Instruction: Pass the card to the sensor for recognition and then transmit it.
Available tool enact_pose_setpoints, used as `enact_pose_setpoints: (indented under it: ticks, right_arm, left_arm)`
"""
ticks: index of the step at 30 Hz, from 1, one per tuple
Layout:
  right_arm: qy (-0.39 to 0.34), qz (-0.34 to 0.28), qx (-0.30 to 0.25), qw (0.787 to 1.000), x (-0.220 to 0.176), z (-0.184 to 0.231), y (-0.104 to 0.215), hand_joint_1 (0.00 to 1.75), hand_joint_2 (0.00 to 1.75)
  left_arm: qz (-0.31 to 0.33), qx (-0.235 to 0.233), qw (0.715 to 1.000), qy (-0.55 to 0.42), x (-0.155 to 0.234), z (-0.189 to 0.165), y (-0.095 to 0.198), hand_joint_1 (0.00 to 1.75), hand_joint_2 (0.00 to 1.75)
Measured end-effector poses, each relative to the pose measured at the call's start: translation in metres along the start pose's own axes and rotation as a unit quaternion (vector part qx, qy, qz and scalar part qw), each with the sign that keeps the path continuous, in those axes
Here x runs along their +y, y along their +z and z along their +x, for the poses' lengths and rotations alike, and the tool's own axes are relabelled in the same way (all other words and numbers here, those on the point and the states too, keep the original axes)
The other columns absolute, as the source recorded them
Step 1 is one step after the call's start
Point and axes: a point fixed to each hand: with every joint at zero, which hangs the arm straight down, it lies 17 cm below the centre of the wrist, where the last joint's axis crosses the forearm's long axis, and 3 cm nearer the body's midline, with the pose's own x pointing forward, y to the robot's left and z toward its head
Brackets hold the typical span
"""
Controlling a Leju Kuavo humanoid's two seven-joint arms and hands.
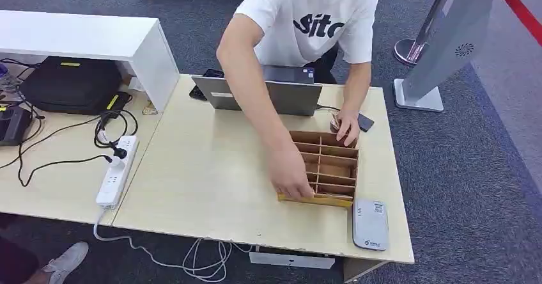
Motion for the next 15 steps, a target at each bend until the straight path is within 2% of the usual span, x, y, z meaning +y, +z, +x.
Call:
enact_pose_setpoints:
  ticks: [15]
  right_arm:
    - [0.007,0.005,0.001,1.0,0.0021,-0.0009,0.0003,0.0,0.0]
  left_arm:
    - [-0.001,0.001,1.0,-0.005,0.0008,-0.0007,-0.0006,0.0,1.75]
